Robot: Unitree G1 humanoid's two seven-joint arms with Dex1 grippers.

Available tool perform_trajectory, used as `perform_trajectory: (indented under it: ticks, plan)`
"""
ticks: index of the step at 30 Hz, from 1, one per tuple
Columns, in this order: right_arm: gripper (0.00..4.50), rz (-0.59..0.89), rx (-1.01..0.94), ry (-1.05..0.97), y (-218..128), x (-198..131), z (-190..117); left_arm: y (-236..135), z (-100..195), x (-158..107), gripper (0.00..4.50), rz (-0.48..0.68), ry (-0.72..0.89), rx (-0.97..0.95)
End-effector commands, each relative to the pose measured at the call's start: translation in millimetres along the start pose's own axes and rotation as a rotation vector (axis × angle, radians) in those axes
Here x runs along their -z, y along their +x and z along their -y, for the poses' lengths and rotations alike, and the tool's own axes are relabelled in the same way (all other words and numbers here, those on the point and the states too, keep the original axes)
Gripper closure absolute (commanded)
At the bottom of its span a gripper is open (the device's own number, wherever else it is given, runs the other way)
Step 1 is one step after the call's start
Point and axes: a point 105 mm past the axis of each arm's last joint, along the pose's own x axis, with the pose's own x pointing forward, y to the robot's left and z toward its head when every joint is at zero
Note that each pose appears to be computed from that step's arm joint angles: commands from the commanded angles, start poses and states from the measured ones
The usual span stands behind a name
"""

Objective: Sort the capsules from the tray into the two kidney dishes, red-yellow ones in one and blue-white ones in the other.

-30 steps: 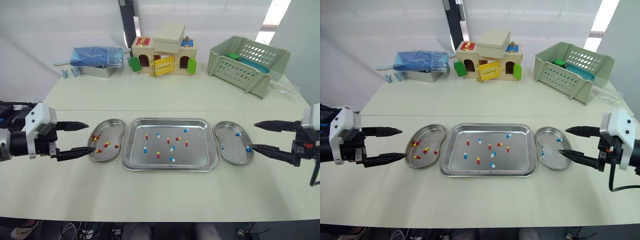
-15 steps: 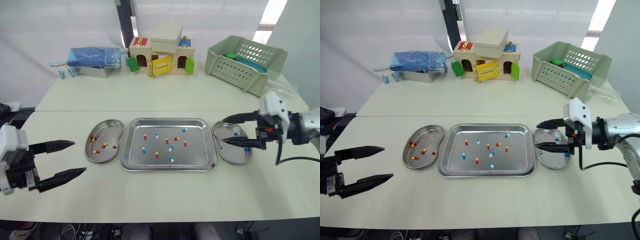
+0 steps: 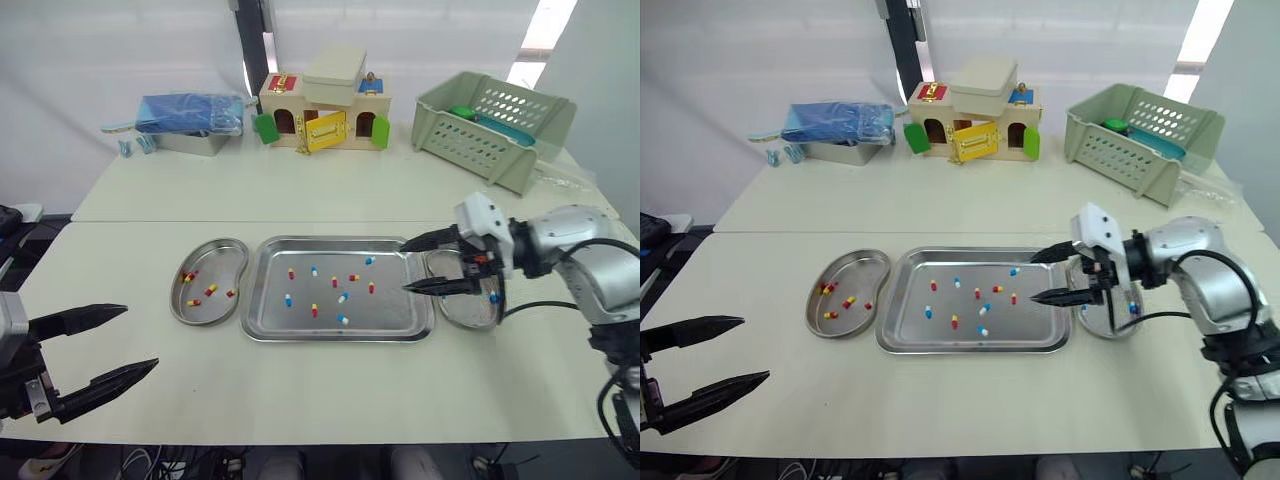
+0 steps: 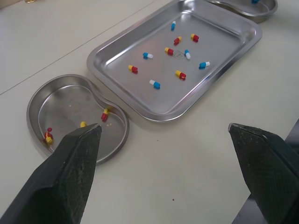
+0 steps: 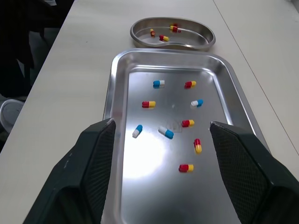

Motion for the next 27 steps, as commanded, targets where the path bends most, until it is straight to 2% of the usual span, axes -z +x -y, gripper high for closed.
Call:
perform_trajectory:
  ticks: [1, 10, 13, 20, 27]
  plan:
    - [1.13, 0.003, 0.011, -0.022, 24.2, -9.8, 12.1, 0.2, -5.0, 2.6, 0.0, 0.001, 0.016, -0.018]
    - [1.13, -0.149, -0.014, -0.037, 115.4, -15.6, 20.1, 8.0, -16.2, 1.9, 0.0, 0.02, 0.036, -0.016]
    - [1.13, -0.185, 0.012, -0.012, 133.9, -11.8, 22.1, 10.2, -15.1, 2.8, 0.0, 0.018, 0.04, -0.011]
    - [1.13, -0.231, 0.052, 0.027, 165.5, 2.8, 15.6, 12.6, -12.3, 2.7, 0.0, 0.018, 0.043, -0.011]
    - [1.13, -0.246, 0.057, 0.07, 180.4, 16.9, 4.2, 12.7, -10.7, 2.9, 0.0, 0.015, 0.041, -0.018]
